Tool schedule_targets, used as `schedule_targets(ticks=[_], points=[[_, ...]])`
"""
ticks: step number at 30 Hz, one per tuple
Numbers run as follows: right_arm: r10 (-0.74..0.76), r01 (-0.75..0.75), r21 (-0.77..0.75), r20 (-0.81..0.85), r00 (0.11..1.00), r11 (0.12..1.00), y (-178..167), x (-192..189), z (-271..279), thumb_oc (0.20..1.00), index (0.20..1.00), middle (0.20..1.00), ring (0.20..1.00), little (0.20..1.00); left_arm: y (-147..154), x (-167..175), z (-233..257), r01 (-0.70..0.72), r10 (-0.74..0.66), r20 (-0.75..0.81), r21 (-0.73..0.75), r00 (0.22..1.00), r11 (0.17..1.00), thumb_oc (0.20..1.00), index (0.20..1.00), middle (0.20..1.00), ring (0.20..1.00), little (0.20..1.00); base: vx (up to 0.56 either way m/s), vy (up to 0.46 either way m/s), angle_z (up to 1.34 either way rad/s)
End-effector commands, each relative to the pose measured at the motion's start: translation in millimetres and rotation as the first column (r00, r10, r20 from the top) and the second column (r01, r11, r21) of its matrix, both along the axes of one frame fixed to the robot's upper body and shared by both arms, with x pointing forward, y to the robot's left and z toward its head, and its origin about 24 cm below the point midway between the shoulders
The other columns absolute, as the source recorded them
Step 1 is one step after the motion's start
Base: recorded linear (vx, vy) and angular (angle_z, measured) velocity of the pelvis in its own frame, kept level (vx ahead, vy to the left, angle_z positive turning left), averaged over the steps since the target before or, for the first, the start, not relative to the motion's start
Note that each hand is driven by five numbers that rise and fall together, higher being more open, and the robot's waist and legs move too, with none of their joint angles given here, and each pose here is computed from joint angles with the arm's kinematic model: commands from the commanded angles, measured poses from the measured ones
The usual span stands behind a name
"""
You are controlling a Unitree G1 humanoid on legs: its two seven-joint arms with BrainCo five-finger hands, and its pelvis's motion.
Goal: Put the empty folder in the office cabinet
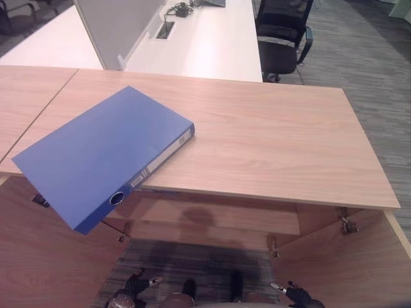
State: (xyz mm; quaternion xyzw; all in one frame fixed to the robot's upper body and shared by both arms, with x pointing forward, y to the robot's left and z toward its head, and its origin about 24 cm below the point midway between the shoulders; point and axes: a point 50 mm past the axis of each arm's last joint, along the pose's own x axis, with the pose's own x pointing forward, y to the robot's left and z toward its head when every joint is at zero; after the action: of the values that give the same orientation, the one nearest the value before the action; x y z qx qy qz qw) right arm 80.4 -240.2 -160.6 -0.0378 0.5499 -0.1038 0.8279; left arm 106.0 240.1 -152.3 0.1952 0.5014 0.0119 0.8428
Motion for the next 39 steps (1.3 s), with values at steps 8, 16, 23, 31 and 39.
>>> schedule_targets(ticks=[8,16,23,31,39], points=[[-0.034,0.038,-0.099,0.043,0.999,0.994,-36.9,14.5,13.8,1.000,1.000,1.000,1.000,1.000,-8.9,29.8,7.1,0.055,-0.053,0.075,-0.013,0.996,0.998,1.000,1.000,1.000,1.000,1.000,-0.17,0.101,0.32],[-0.070,0.068,-0.069,-0.033,0.997,0.995,-29.4,-6.0,5.8,1.000,1.000,1.000,1.000,1.000,-11.9,25.0,4.8,0.100,-0.099,0.049,-0.017,0.994,0.995,1.000,1.000,1.000,1.000,1.000,-0.11,0.267,-0.03],[-0.057,0.056,-0.014,-0.021,0.998,0.998,-9.2,0.1,1.1,1.000,1.000,1.000,1.000,1.000,5.3,20.6,6.6,0.057,-0.058,0.030,0.021,0.998,0.998,1.000,1.000,1.000,1.000,1.000,-0.13,0.197,-0.04],[-0.050,0.050,-0.010,-0.009,0.999,0.999,-5.9,1.2,0.7,1.000,1.000,1.000,1.000,1.000,10.6,12.1,5.0,0.048,-0.048,-0.002,0.024,0.999,0.999,1.000,1.000,1.000,1.000,1.000,-0.13,0.124,-0.19],[-0.046,0.046,-0.014,-0.036,0.998,0.999,-5.7,-5.9,-1.0,1.000,1.000,1.000,1.000,1.000,5.2,7.9,2.3,0.035,-0.035,-0.005,0.008,0.999,0.999,1.000,1.000,1.000,1.000,1.000,0.04,-0.039,-0.11]])
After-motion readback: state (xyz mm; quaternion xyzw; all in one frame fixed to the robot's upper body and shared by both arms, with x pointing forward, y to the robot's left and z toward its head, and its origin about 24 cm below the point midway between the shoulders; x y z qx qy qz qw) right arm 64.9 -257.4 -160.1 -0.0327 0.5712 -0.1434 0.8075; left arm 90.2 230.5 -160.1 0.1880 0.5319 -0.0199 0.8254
